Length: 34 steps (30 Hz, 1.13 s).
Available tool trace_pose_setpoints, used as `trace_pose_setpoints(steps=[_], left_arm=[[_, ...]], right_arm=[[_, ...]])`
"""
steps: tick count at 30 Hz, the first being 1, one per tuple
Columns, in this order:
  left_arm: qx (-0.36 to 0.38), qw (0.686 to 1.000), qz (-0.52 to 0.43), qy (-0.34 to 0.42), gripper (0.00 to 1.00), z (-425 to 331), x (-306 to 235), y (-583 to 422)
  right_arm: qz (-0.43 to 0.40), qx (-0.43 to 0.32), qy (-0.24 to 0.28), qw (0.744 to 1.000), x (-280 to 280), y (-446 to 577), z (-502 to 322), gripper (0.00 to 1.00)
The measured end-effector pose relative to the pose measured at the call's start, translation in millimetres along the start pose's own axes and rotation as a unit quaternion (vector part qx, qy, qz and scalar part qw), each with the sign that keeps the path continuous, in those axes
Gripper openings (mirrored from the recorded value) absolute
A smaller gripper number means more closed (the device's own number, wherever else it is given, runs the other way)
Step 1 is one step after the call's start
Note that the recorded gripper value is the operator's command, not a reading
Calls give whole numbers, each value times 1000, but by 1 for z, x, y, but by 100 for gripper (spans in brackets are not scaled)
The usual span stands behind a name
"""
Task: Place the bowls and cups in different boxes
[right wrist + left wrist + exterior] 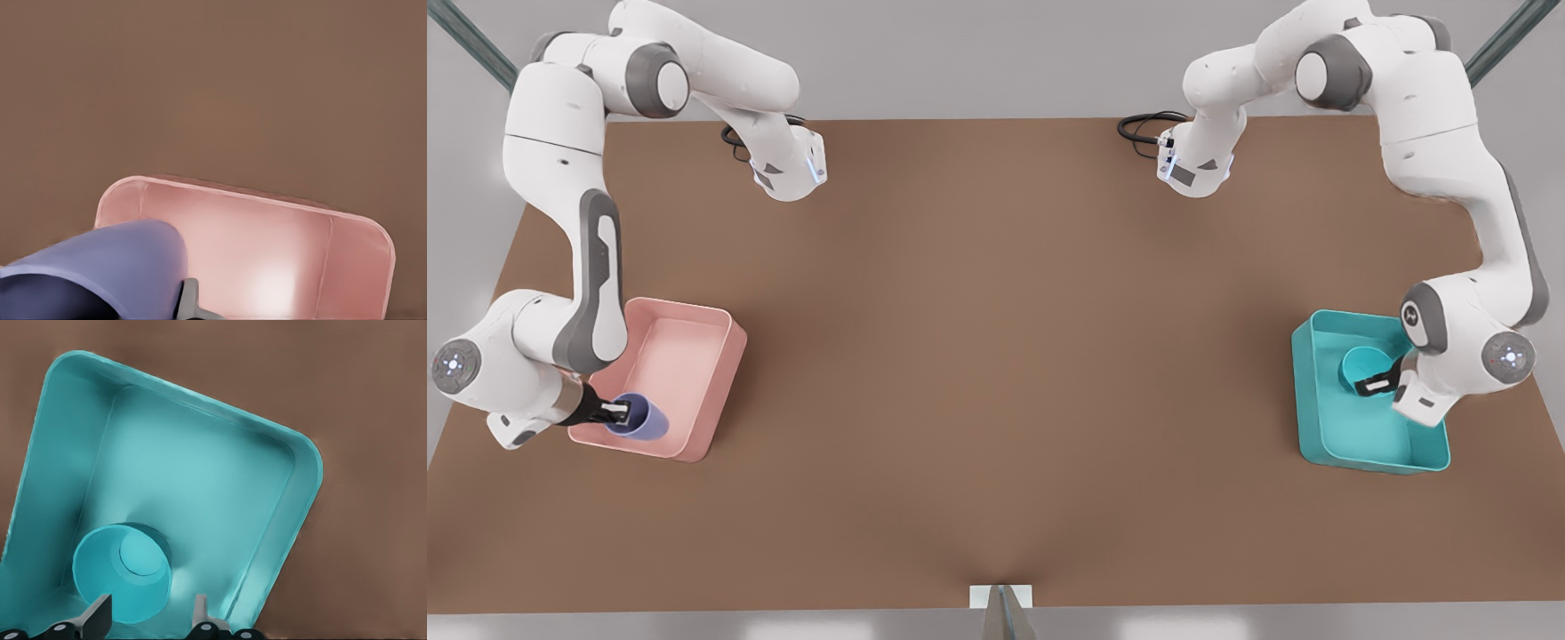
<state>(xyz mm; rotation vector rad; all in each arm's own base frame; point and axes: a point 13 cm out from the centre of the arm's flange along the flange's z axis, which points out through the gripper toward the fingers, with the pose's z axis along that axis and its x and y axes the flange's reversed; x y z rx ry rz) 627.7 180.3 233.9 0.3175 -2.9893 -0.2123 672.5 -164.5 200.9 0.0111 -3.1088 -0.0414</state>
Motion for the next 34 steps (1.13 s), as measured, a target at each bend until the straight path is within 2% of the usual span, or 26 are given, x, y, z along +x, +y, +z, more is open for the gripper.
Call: trace_pose_setpoints(steps=[2, 4, 8, 9, 10, 11, 12, 20, 23, 28, 31, 34], left_arm=[[10, 998, 44, -33, 100, -101, 17, -58], [26, 996, 68, -42, 100, -168, 45, -95], [37, 992, 117, -19, 100, -214, 85, -153], [36, 991, 131, -11, 100, -217, 95, -167], [35, 989, 142, -2, 100, -217, 103, -177], [33, 988, 147, 7, 100, -217, 109, -182], [32, 988, 149, 15, 100, -216, 114, -182], [26, 988, 144, 55, 100, -208, 130, -173], [25, 987, 144, 61, 100, -207, 133, -173], [25, 987, 143, 68, 100, -206, 136, -172], [24, 987, 143, 70, 100, -205, 137, -172], [24, 987, 143, 71, 100, -205, 137, -172]], right_arm=[[-6, -4, 19, 1000, 5, -3, 26, 21], [-14, -7, 29, 999, 8, -3, 44, 21], [-26, -8, 32, 999, 9, -3, 61, 21], [-29, -8, 33, 999, 9, -2, 64, 28], [-31, -9, 34, 999, 9, -3, 68, 56], [-32, -8, 36, 999, 10, -4, 73, 93], [-32, -5, 38, 999, 11, -8, 77, 100], [-29, -4, 34, 999, 10, -7, 71, 100], [-33, -13, 17, 999, 7, 1, 21, 100], [-70, -12, -28, 997, 4, 57, -123, 100], [-104, 9, -28, 994, 28, 116, -196, 100], [-99, 11, -10, 995, 48, 127, -214, 100]])
